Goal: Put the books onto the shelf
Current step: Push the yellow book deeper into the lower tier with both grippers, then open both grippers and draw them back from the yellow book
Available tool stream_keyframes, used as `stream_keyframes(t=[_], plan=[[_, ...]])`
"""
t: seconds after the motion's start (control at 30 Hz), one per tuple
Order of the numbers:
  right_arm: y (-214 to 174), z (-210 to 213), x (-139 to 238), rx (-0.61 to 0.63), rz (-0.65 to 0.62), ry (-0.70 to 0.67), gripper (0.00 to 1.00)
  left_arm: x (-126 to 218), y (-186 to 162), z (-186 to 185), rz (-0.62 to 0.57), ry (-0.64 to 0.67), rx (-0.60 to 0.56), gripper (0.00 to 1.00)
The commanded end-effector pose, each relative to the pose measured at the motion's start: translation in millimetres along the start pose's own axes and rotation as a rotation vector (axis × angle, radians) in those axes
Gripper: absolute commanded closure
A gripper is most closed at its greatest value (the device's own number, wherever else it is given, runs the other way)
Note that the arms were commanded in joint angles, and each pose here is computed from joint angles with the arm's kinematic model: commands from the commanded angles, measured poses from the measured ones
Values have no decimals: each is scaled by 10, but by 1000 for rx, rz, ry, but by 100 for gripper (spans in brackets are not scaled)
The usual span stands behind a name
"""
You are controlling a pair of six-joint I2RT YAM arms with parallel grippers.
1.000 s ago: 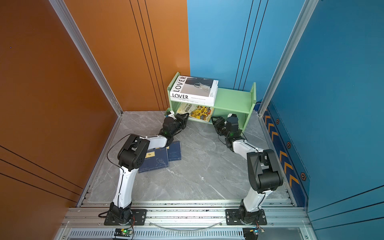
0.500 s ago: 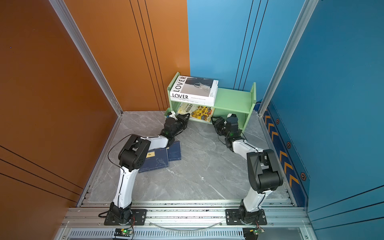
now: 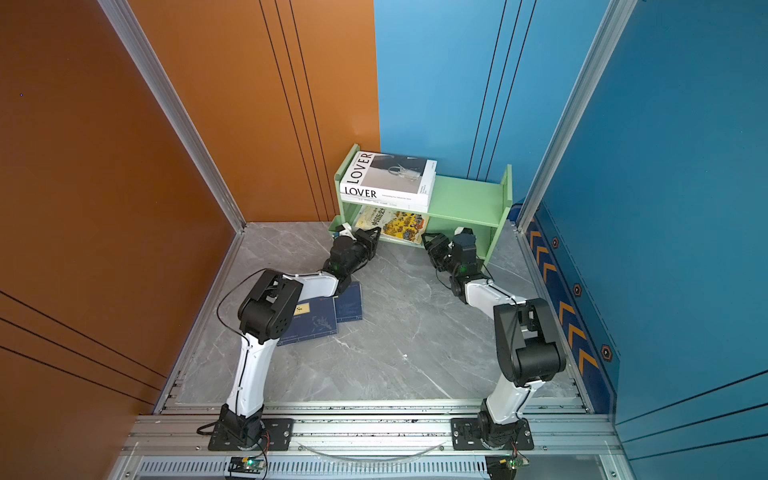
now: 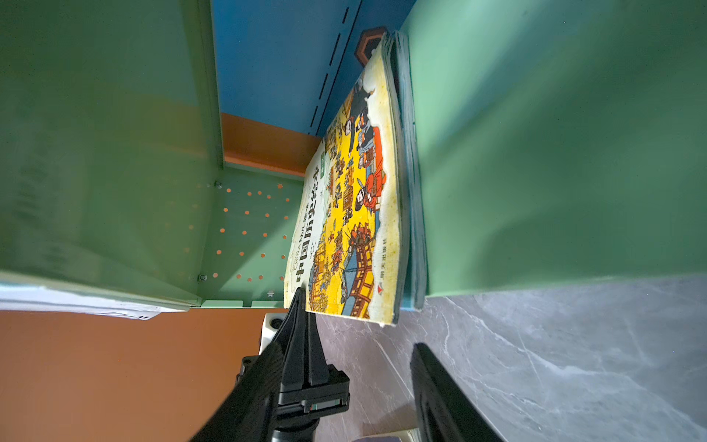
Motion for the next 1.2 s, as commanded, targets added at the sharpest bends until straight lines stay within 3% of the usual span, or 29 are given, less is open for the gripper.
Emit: stream_keyframes(t=[0.0,0.7,1.17], plan=[[5,86,-31,37,11,29,43,-72,-6,-50,-21,-30,-30,100],[3,311,-261,47,-9,158,42,-122,-21,-39,-25,-21,-31,100],[-19,285,-428,38,-2,150,42,-131,-30,-12,-26,-9,-30,97]])
Point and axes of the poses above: each gripper's point midway between its finger pads, its own x axis back along the fingers, its own z axis along the line the jaws close on, y = z × x, the point moved 7 cm from there along x, back along the fingers, and after that the axes turned 15 degrees about x, right-handed, at the moved point
